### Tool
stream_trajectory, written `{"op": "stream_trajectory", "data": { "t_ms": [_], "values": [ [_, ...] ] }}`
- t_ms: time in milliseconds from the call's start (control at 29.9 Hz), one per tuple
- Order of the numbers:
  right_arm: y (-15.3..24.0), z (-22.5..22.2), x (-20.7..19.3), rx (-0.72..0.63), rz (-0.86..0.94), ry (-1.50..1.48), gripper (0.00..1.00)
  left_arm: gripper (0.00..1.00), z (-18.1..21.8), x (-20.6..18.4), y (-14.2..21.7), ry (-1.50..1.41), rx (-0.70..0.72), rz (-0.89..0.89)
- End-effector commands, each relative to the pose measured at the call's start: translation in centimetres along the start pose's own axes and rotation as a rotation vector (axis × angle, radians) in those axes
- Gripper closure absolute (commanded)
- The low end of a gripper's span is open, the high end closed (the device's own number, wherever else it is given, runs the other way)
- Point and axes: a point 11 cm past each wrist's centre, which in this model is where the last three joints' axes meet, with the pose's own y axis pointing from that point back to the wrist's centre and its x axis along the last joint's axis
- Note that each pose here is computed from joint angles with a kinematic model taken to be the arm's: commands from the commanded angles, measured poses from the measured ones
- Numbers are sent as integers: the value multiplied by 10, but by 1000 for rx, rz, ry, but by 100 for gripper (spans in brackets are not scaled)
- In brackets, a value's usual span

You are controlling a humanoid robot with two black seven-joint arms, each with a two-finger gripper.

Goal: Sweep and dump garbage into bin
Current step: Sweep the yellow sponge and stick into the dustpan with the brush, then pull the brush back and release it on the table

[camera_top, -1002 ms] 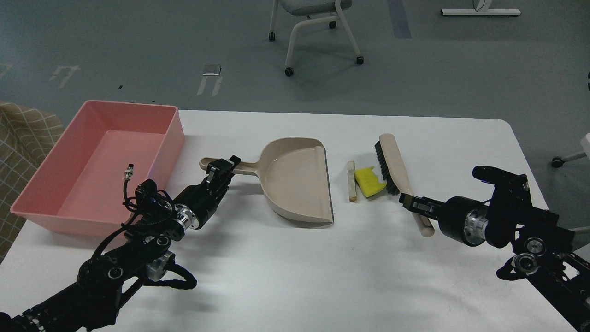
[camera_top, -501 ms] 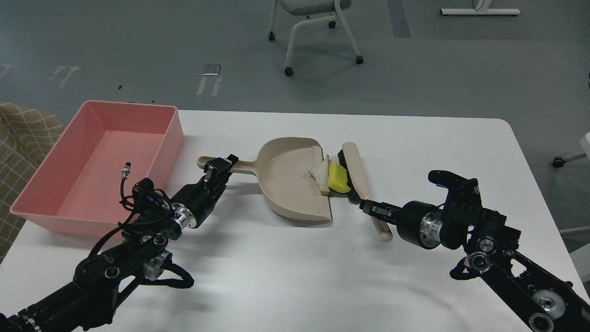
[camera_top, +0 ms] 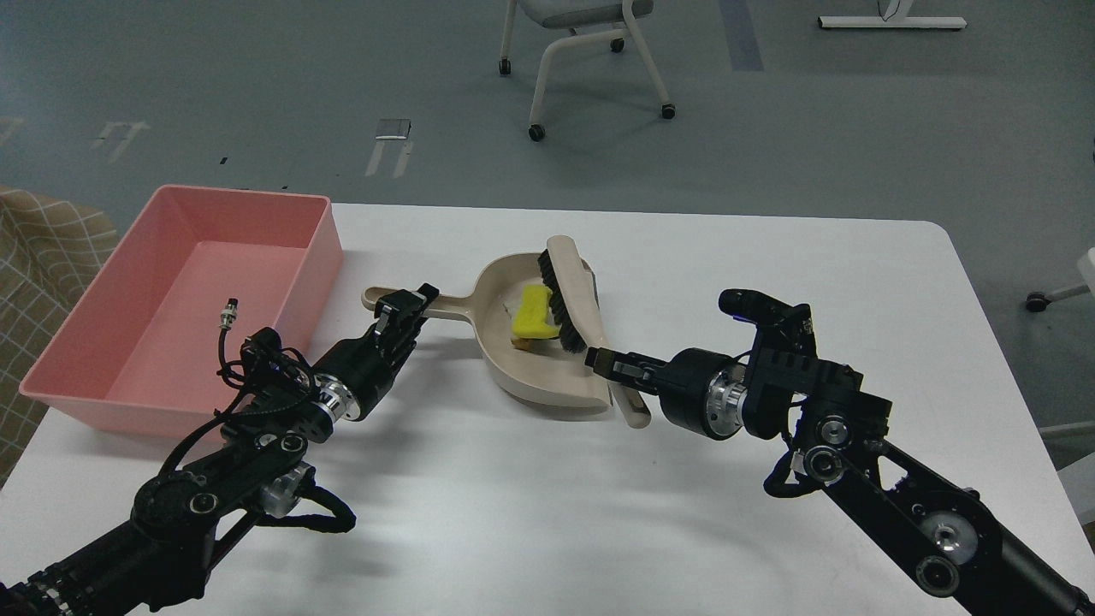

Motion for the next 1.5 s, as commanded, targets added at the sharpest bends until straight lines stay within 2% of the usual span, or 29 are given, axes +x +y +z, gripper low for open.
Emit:
{"op": "stream_trajectory", "data": {
  "t_ms": [0,367,534,735,1035,1436,1469],
  "values": [
    [26,32,20,-70,46,10,100,90,4,7,0,-1,-15,14],
    [88,94,67,-184,159,-96,100,90,10,7,-2,12,-45,22],
    [130,145,60,-355,135,-67,100,90,18,13,-4,85,-63,54],
    [167,172,49,-449,103,-38,100,90,22,11,-6,88,-74,48],
    [190,183,41,-499,71,-9,100,90,21,13,-5,80,-73,51],
    [191,189,27,-494,43,-29,100,90,23,13,-6,81,-77,51],
    [190,188,27,-487,44,-30,98,90,24,13,-7,80,-78,51]
  ]
}}
